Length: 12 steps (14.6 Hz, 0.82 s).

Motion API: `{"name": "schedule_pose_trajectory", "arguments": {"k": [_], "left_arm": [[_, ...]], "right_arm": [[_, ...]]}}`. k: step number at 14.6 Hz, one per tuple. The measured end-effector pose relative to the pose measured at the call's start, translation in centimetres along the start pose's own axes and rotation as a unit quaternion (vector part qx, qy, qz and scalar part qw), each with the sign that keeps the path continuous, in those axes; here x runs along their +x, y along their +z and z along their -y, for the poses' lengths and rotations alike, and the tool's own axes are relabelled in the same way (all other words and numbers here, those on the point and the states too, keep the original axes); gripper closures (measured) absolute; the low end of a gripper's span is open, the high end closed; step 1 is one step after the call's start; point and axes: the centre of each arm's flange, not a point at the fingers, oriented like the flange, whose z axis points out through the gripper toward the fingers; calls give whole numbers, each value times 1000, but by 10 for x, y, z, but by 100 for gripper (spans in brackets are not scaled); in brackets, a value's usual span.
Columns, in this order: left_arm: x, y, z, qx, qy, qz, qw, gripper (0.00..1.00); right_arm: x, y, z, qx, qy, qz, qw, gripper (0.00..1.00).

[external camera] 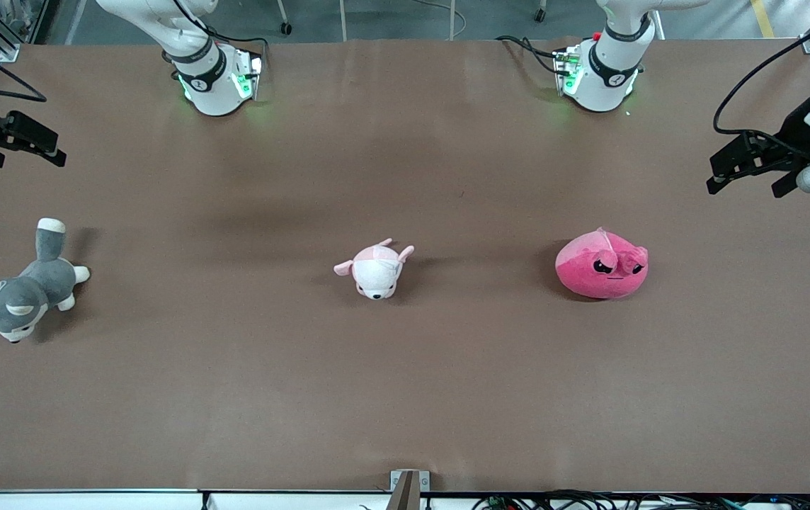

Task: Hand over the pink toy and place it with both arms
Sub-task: 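Move the left gripper down toward the hot-pink plush toy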

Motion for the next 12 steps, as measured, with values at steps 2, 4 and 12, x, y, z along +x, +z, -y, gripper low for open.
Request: {"name": "schedule_pose_trajectory", "arguments": {"k": [2, 4, 12], "left_arm": [[0, 0, 0, 0, 0, 1, 1000, 0], [1, 2, -1, 0, 1, 3, 1000, 0], [21, 56, -1, -2, 2, 51, 999, 0]], "right_arm": [[0, 0, 0, 0, 0, 0, 1000, 0], [0, 0, 0, 0, 0, 0, 1000, 0], [-1, 1, 0, 0, 0, 3, 1000, 0]]}}
